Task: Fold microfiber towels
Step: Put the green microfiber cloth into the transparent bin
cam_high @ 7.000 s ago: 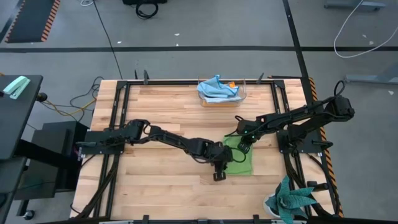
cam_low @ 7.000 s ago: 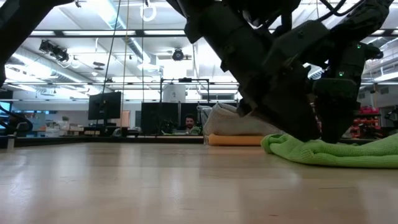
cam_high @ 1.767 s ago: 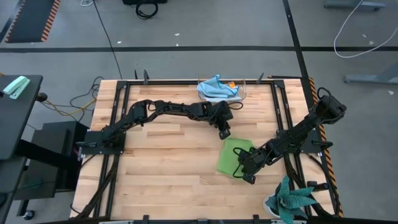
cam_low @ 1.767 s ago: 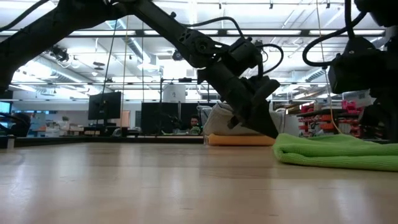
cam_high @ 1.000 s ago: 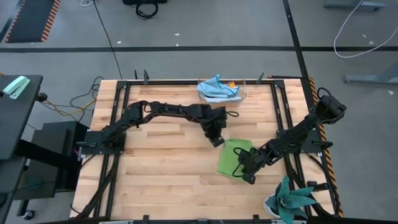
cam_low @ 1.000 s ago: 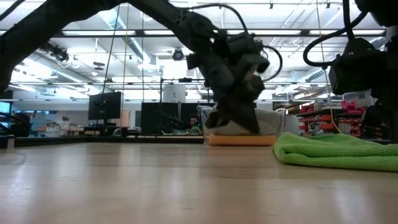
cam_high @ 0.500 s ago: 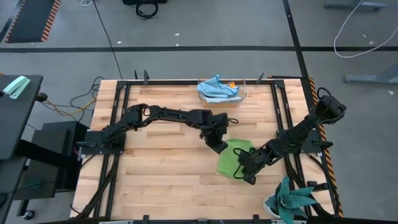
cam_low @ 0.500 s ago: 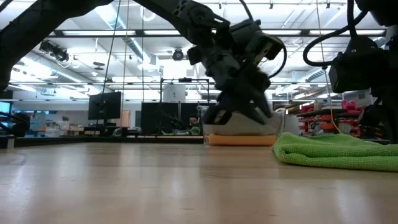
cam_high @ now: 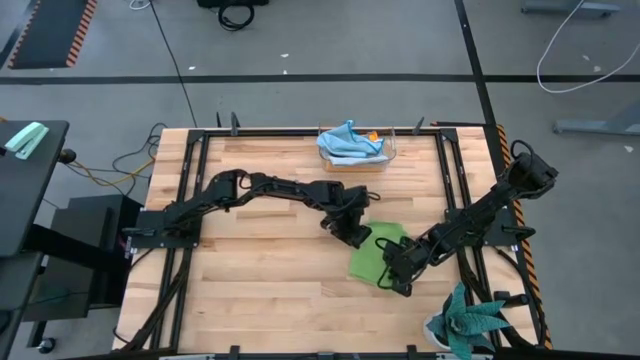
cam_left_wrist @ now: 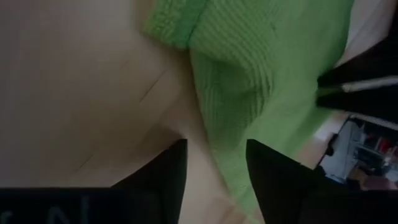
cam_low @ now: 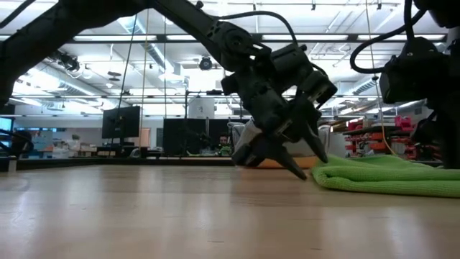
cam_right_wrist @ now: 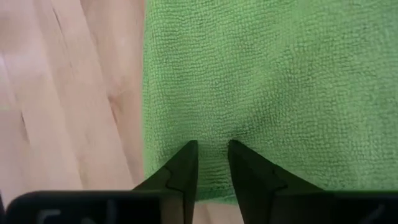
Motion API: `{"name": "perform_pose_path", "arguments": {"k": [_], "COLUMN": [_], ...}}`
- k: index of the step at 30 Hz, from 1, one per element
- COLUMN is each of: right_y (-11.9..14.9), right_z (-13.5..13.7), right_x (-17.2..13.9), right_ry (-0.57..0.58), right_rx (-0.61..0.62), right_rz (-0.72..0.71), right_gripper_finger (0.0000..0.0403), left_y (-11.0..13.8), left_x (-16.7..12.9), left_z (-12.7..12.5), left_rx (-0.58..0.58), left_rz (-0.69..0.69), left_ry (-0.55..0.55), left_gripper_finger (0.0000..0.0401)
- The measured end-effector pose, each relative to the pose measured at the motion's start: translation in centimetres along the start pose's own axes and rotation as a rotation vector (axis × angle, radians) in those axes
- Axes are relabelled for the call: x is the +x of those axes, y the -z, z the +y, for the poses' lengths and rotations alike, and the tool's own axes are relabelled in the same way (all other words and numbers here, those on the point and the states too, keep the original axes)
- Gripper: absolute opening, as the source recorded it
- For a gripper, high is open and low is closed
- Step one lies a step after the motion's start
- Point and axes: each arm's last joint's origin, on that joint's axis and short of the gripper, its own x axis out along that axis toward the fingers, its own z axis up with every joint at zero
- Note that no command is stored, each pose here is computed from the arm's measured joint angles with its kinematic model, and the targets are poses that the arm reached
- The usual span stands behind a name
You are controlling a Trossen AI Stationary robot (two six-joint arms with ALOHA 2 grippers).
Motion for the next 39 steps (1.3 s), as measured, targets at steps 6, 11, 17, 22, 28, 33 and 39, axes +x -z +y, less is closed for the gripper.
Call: {"name": "perform_pose_path", "arguments": {"k": [6,11,17,22,28,33,39], "right_y": [-0.1,-0.1,-0.2,-0.3,-0.3,-0.3,-0.3], "right_z": [0.0,0.0,-0.1,-0.2,-0.2,-0.2,-0.3], "right_x": [0.0,0.0,-0.1,-0.1,-0.1,-0.1,-0.1], "right_ry": [0.011,0.018,0.026,0.032,0.037,0.038,0.042], "right_rx": [-0.021,-0.026,-0.027,-0.027,-0.036,-0.037,-0.033], "right_rz": [-0.021,-0.034,-0.047,-0.045,-0.041,-0.041,-0.04], "right_gripper_finger": [0.0103,0.0103,0.0103,0.0103,0.0103,0.0103,0.0103], "left_y": [-0.1,-0.5,-0.9,-1.0,-1.1,-1.3,-1.6], "left_x": [0.2,0.3,1.4,2.5,2.8,2.9,2.9], "left_z": [-0.2,-0.5,0.0,0.1,-0.2,-0.3,-0.4], "left_rx": [-0.009,-0.025,-0.057,-0.043,0.012,0.044,0.086], "left_rz": [0.001,-0.035,-0.04,-0.031,-0.075,-0.14,-0.231], "left_ry": [0.026,0.068,0.087,0.12,0.138,0.123,0.092], "left_gripper_finger": [0.0195,0.0204,0.02,0.0205,0.0193,0.0164,0.01]}}
